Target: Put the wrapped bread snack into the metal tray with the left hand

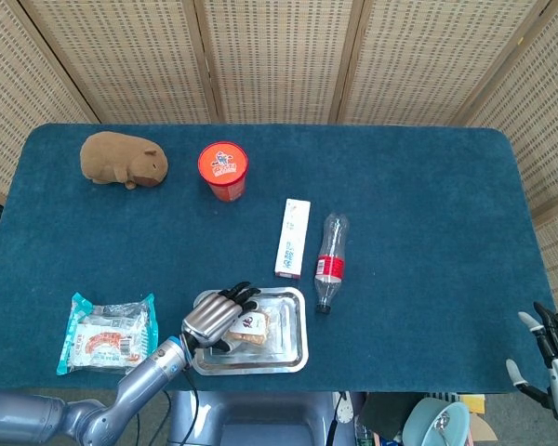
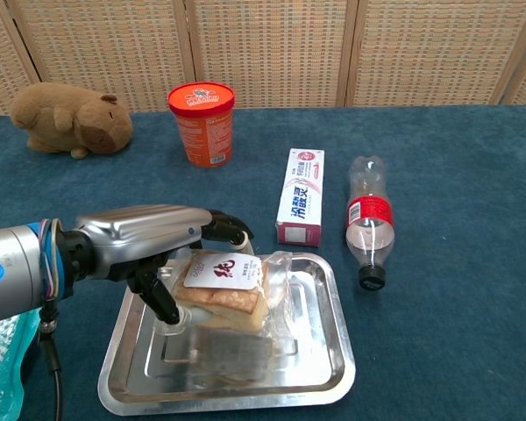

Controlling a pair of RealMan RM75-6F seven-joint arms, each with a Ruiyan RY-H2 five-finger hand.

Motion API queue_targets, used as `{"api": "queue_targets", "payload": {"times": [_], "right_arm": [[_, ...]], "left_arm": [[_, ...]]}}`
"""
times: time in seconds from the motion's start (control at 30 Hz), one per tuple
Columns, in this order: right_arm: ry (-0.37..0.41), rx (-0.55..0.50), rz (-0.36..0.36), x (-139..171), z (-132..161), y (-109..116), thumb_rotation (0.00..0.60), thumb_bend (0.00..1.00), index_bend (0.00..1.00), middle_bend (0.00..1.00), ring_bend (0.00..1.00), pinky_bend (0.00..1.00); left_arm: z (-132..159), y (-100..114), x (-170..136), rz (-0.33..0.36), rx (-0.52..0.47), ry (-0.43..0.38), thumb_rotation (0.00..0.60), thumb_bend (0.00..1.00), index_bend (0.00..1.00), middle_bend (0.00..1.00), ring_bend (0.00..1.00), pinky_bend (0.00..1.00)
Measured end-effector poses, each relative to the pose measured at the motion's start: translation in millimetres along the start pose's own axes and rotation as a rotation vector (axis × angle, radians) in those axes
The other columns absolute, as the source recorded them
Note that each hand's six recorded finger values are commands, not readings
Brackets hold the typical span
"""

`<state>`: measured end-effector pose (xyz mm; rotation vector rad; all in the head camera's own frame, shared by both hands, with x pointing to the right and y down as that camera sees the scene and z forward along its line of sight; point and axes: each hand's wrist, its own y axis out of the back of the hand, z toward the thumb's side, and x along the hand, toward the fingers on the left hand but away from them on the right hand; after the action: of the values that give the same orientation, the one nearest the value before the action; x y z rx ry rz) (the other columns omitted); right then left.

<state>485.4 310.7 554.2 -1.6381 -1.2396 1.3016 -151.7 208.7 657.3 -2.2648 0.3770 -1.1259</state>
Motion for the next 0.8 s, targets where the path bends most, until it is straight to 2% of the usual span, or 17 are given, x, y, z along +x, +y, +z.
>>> {"api": "queue_targets", "payload": {"times": [0.13, 0.2, 0.27, 0.37, 0.5, 0.8], "right_arm": [[-0.001, 0.003, -0.005, 3, 1, 1, 0.6, 0.38, 0.1, 0.0, 0.0, 0.0], [-0.002, 0.004, -0.007, 4, 1, 1, 0.6, 0.38, 0.1, 0.0, 0.0, 0.0], [0.0, 0.005, -0.01, 4, 1, 1, 0.6, 0.38, 0.1, 0.0, 0.0, 0.0], [-0.001, 0.006, -0.011, 6, 2, 1, 0.6, 0.38, 0.1, 0.0, 0.0, 0.0], [-0.008, 0.005, -0.009, 8, 0, 1, 0.6, 0.38, 0.1, 0.0, 0.0, 0.0], [-0.02, 0.001, -0.005, 9, -2, 0, 0.6, 0.38, 0.1, 0.0, 0.0, 0.0]], "left_arm": [[2, -3, -3, -0.001, 0.004, -0.001, 0.6, 0.38, 0.33, 0.11, 0.0, 0.24], [2, -5, -5, -0.001, 0.005, 0.001, 0.6, 0.35, 0.32, 0.09, 0.0, 0.22], [2, -6, -7, -0.001, 0.003, 0.002, 0.6, 0.26, 0.25, 0.03, 0.0, 0.12], [0, -6, -10, -0.004, 0.009, 0.008, 0.6, 0.19, 0.2, 0.0, 0.0, 0.01], [-1, -2, -13, 0.013, 0.009, 0.008, 0.6, 0.16, 0.15, 0.0, 0.0, 0.0], [-8, 20, -23, 0.079, 0.052, 0.034, 0.6, 0.16, 0.15, 0.0, 0.0, 0.0]]}}
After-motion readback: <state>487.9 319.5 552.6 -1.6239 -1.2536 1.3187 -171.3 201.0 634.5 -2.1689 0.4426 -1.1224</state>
